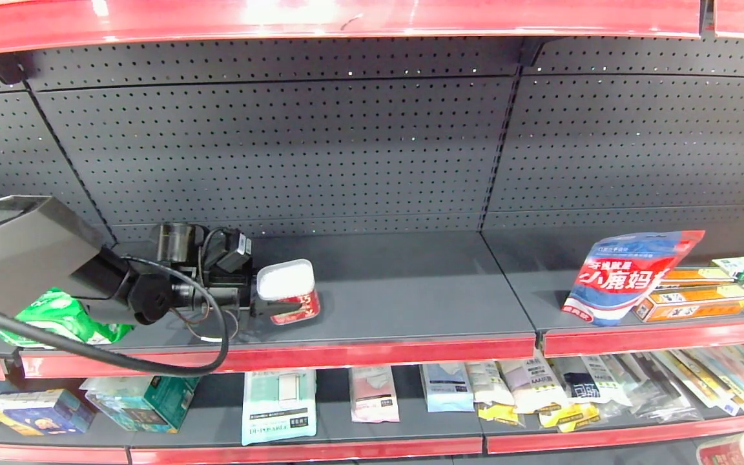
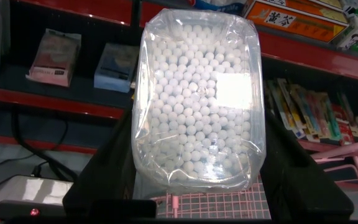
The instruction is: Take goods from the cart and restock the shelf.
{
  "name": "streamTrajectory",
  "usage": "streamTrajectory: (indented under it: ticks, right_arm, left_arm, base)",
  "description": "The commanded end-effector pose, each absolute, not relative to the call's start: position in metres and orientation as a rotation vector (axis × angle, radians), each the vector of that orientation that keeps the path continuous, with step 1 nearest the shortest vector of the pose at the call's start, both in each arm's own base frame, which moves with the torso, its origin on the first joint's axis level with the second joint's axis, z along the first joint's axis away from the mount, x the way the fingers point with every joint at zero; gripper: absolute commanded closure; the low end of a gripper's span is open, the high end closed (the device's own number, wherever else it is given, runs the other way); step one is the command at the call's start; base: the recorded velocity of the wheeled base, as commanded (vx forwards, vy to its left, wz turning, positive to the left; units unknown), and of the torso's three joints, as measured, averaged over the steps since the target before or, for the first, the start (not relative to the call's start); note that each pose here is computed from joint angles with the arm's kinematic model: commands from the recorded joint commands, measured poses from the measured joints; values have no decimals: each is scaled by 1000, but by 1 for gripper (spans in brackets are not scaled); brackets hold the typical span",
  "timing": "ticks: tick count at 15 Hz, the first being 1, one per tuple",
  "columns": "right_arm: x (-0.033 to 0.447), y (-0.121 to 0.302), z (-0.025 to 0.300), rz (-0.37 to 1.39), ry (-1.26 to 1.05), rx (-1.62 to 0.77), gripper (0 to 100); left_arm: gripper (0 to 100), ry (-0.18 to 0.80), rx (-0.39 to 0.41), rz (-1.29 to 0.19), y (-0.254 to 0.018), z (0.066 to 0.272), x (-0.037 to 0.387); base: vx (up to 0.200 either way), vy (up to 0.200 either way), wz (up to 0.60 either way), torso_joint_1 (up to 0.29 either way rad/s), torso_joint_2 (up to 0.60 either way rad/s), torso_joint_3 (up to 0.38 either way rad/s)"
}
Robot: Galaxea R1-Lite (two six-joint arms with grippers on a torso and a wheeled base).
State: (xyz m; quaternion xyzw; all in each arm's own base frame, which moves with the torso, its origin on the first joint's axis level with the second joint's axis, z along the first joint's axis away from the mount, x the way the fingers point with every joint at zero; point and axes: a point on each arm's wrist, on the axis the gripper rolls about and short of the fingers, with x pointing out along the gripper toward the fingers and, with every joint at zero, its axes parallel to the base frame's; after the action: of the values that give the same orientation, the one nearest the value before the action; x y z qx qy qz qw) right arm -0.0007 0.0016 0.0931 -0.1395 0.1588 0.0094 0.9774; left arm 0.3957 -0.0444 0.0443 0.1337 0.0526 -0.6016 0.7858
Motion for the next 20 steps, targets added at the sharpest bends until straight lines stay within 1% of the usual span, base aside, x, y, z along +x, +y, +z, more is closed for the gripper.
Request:
streamTrajectory:
  ticks: [1,3,5,10,20]
  right_arm:
    - [-1,2,93,17,317,-282,100]
    - [-1,2,93,17,314,-285,100]
    - [-1,2,93,17,313,-288,100]
    - [-1,2,93,20,317,-292,100]
    - [-2,2,93,20,309,-299,100]
  left_arm:
    - [100,130,269,-1324,-51,33,398]
    - [100,142,261,-1347,-59,25,398]
    - [100,138,250,-1377,-65,24,396]
    - [100,170,229,-1382,-65,12,396]
    - [100,179,225,-1407,-74,9,394]
  base:
    - [0,0,0,0,0,0]
    - [0,0,0,0,0,0]
    - [0,0,0,0,0,0]
    - [0,0,0,0,0,0]
    - [0,0,0,0,0,0]
